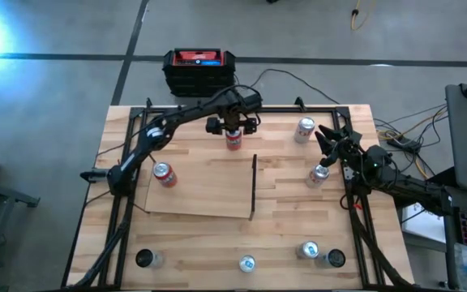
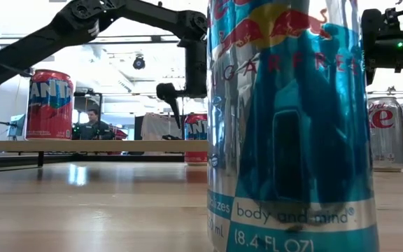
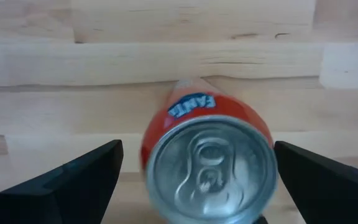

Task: Place canned beverage on shelf
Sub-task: Put the red soda can on the shelf aligned with the other red soda can

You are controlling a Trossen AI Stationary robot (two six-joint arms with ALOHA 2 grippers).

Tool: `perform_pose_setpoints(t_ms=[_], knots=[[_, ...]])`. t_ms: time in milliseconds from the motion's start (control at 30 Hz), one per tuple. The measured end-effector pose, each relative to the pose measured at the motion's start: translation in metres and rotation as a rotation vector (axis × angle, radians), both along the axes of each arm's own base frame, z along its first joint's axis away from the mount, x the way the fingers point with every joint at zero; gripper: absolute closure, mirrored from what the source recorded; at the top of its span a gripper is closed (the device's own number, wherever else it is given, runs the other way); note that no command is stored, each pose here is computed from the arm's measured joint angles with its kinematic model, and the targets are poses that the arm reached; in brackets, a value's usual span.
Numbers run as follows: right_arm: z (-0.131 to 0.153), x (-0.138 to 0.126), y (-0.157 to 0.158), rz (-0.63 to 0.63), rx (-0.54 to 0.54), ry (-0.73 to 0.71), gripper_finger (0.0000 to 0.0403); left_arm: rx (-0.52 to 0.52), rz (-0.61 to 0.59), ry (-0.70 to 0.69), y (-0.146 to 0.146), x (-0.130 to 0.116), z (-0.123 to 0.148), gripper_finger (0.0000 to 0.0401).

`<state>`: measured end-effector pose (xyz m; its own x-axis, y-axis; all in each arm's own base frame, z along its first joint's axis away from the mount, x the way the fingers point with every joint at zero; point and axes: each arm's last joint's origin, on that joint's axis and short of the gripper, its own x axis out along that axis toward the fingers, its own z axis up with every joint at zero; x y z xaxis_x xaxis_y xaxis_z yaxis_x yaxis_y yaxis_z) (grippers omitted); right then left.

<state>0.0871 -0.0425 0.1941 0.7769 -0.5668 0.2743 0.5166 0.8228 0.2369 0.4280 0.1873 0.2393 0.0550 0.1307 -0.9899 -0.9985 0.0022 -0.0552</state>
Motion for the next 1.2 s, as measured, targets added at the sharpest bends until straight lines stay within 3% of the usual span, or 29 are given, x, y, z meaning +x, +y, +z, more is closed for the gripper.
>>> perform_pose_setpoints(t_ms=[367, 667, 967, 1200], knots=[[-0.001, 0.0, 0.0, 0.0, 0.003, 0.006, 0.0245, -0.016, -0.008, 0.036, 0.002, 0.006, -0.02, 0.0014], [-0.001, 0.0, 0.0, 0.0, 0.003, 0.007, 0.0245, -0.016, -0.053, 0.045, 0.003, 0.006, -0.022, 0.012], [-0.001, 0.0, 0.0, 0.0, 0.003, 0.007, 0.0245, -0.055, -0.087, 0.103, -0.002, 0.0, -0.016, 0.012], [-0.001, 0.001, 0.0, 0.0, 0.003, 0.009, 0.0245, -0.042, -0.142, 0.087, -0.01, -0.007, 0.007, 0.012]])
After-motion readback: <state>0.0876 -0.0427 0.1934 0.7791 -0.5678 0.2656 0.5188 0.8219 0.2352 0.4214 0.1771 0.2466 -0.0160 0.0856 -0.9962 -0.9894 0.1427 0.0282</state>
